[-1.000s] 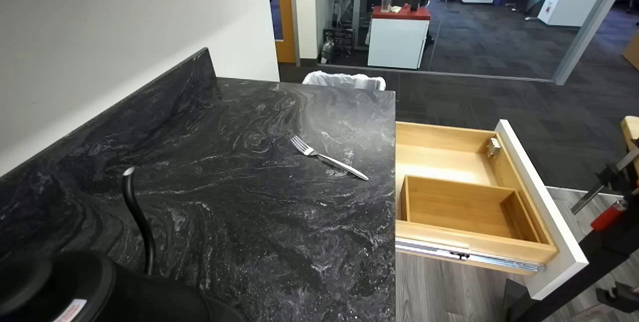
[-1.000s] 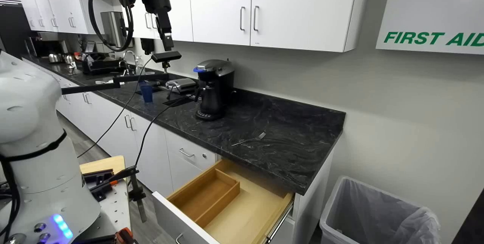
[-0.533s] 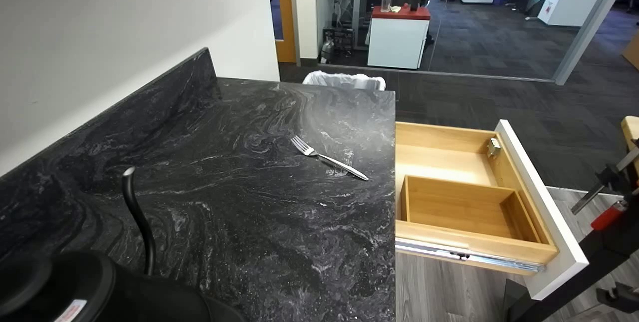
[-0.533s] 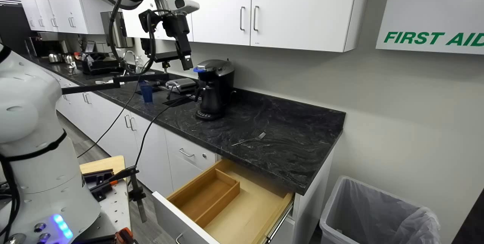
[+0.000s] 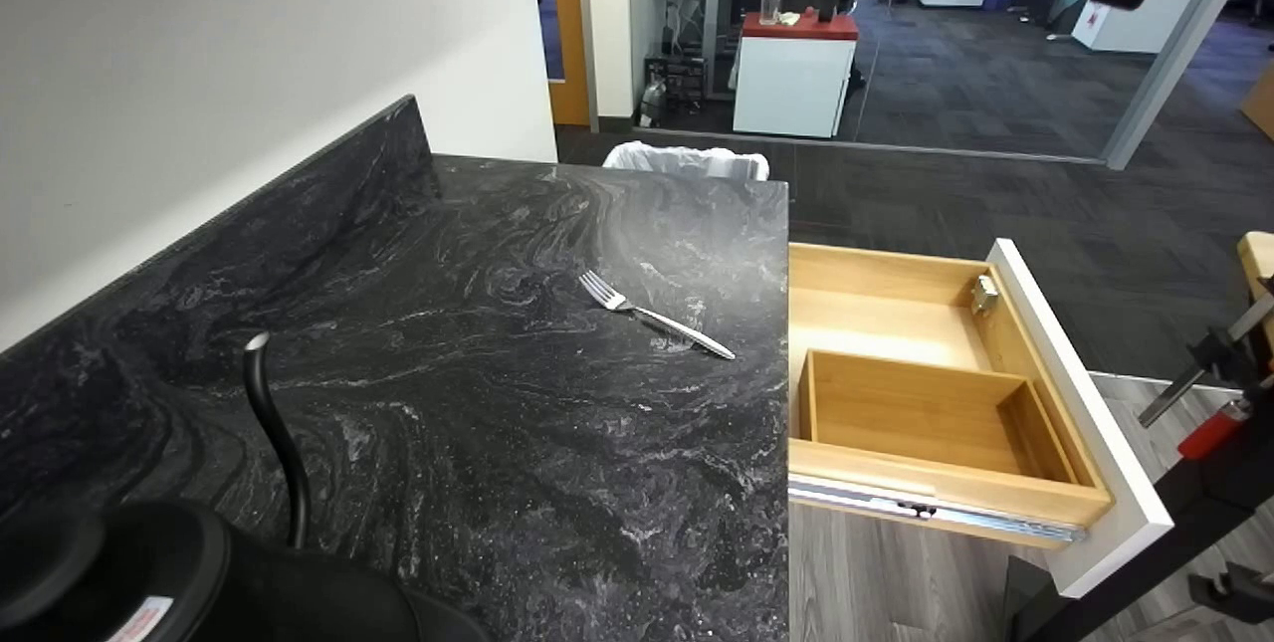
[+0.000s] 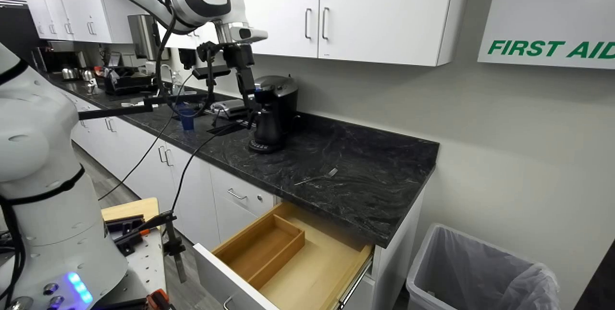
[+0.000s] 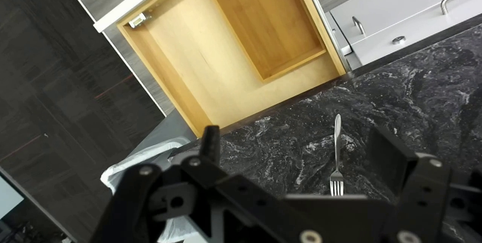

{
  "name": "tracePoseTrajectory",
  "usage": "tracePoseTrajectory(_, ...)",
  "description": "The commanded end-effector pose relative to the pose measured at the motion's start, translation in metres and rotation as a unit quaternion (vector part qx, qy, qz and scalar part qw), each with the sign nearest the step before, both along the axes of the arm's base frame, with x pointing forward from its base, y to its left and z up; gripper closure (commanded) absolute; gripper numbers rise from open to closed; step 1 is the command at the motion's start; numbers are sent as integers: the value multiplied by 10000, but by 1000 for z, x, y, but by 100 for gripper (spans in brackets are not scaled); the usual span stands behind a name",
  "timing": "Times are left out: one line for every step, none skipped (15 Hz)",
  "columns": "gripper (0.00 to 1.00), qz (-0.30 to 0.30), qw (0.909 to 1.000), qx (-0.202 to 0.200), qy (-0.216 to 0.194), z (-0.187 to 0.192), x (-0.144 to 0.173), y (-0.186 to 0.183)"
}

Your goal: Put the fork in the drawer

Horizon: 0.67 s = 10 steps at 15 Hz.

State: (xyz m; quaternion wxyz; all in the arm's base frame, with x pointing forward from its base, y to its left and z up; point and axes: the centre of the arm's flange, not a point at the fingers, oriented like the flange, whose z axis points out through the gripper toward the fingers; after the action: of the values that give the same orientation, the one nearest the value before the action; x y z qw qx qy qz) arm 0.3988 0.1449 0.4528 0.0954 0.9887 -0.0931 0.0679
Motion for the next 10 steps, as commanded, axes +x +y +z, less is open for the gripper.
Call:
tracePoseTrajectory(0,-128,9999,-18,77,-31,28,5)
tracePoseTrajectory(0,-107,9999,-34,127,-38,34,6)
tracePoseTrajectory(0,-93,9998,-65,165,-46,40,8)
tracePoseTrajectory(0,-86,9997,-120,188,-53,47,9)
tracePoseTrajectory(0,-79,9996,-164,216,-58,53,10)
tracePoseTrajectory(0,-58,9995,-216,233,-62,58,12)
tracePoseTrajectory(0,-37,9993,-252,256,-65,63,13)
tracePoseTrajectory(0,-11,9992,-300,278,-68,69,14)
tracePoseTrajectory(0,4,9990,-330,297,-69,73,15)
tracePoseTrajectory(0,7,9988,-357,331,-69,75,15)
